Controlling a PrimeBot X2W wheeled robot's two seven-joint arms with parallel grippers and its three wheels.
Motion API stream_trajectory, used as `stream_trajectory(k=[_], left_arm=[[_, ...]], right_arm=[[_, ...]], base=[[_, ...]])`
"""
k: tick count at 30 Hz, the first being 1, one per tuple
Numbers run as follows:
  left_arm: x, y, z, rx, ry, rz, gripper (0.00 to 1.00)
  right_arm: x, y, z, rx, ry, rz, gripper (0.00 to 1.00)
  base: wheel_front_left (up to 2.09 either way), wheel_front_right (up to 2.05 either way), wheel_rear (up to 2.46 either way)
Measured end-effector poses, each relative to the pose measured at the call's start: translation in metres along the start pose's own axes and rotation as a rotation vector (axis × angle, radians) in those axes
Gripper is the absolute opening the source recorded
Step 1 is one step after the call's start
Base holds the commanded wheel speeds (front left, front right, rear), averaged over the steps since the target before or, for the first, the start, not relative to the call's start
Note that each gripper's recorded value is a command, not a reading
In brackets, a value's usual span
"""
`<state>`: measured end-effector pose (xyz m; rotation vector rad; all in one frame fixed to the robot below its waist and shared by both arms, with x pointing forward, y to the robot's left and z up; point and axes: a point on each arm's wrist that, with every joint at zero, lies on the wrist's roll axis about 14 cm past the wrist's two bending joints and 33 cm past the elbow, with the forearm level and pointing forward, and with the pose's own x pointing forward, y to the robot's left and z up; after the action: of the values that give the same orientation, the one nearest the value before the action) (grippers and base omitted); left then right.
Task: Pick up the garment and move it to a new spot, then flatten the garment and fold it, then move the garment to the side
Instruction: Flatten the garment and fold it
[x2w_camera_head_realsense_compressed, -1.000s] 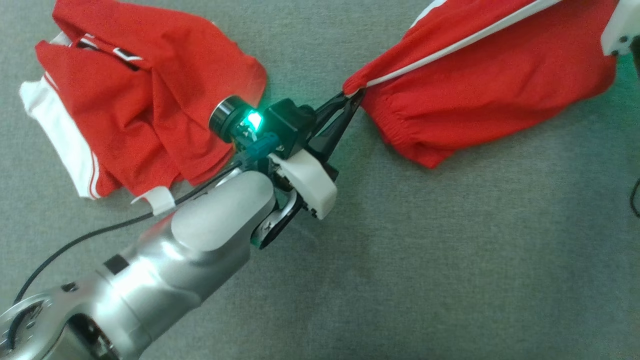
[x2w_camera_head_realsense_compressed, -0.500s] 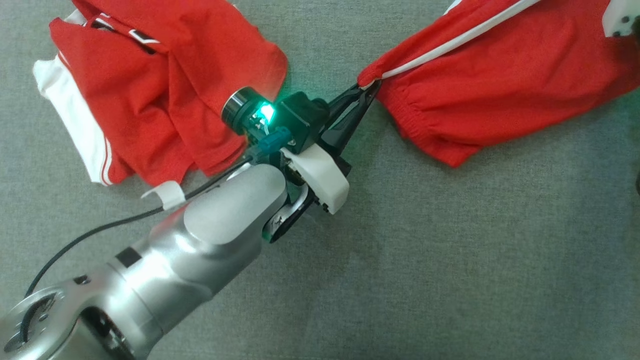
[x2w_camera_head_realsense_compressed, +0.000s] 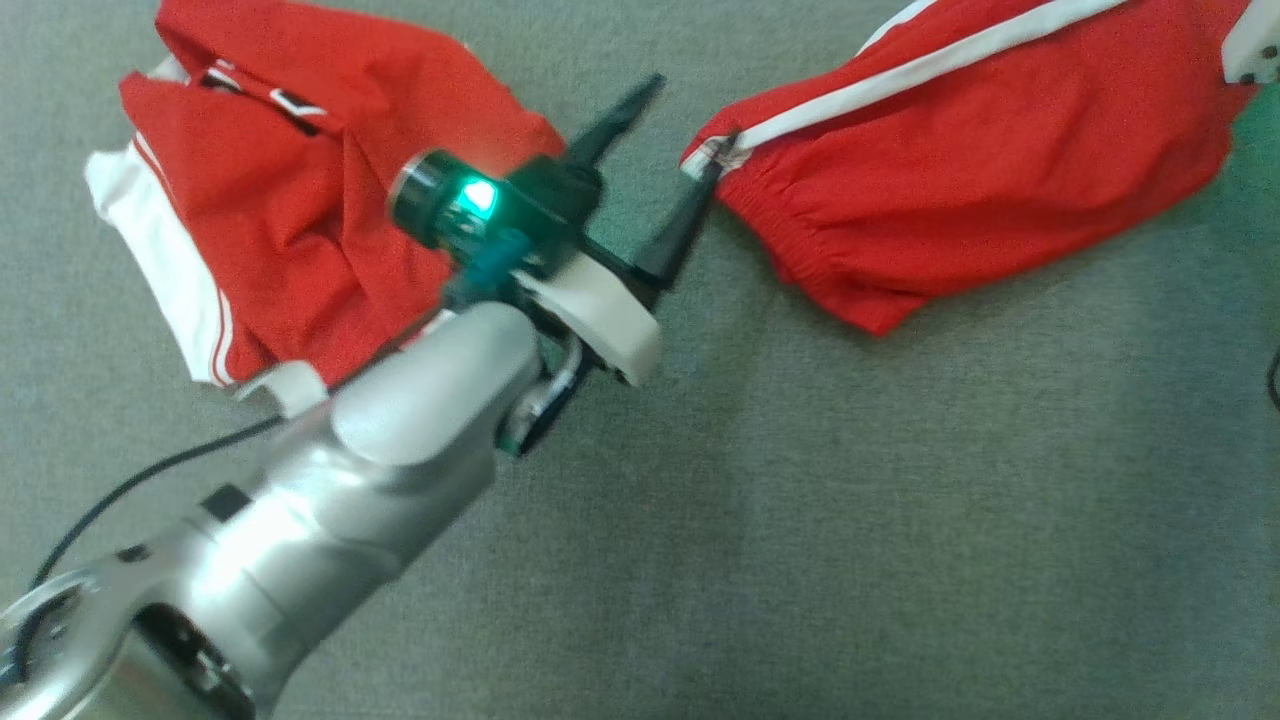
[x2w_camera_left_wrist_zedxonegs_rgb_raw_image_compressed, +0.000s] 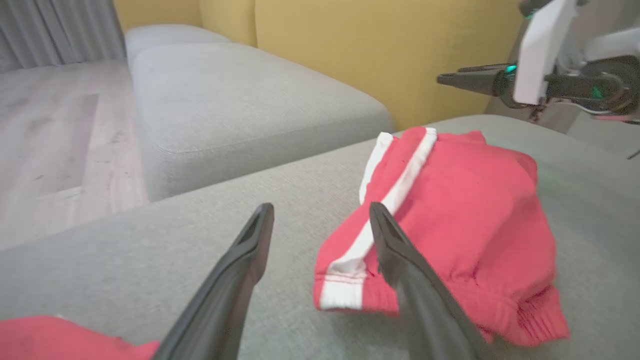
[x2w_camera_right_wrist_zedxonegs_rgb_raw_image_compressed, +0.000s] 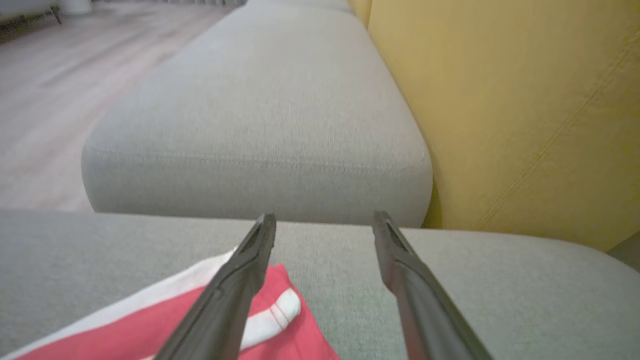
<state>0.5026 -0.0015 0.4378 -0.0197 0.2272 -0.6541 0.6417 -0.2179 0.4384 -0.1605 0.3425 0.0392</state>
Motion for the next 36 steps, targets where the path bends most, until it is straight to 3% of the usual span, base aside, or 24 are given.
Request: stream_trajectory(k=[7, 15, 18, 24, 30, 36], left_arm=[[-0.015, 0.032, 0.054, 0.034, -0.141, 0.150, 1.00], [-0.047, 0.046, 0.100, -0.002, -0.303, 0.285, 1.00], [-0.069, 0.049, 0.092, 0.001, -0.315, 0.350, 1.00], [-0.098, 0.043, 0.049, -0.040, -0.248, 0.412, 1.00], [-0.107, 0.028, 0.021, -0.074, -0.197, 0.402, 1.00], [-0.104, 0.031, 0.016, -0.079, -0.198, 0.394, 1.00]], right_arm=[[-0.031, 0.005, 0.059, 0.122, -0.228, -0.007, 1.00], [-0.083, 0.018, 0.090, 0.231, -0.417, 0.024, 1.00], [-0.119, 0.023, 0.063, 0.297, -0.432, 0.035, 1.00], [-0.166, 0.045, -0.015, 0.372, -0.303, 0.052, 1.00], [-0.186, 0.053, -0.039, 0.379, -0.270, 0.063, 1.00], [-0.175, 0.049, -0.030, 0.359, -0.272, 0.054, 1.00]], base=[[0.00, 0.00, 0.00], [0.00, 0.00, 0.00], [0.00, 0.00, 0.00], [0.00, 0.00, 0.00], [0.00, 0.00, 0.00], [0.00, 0.00, 0.00]])
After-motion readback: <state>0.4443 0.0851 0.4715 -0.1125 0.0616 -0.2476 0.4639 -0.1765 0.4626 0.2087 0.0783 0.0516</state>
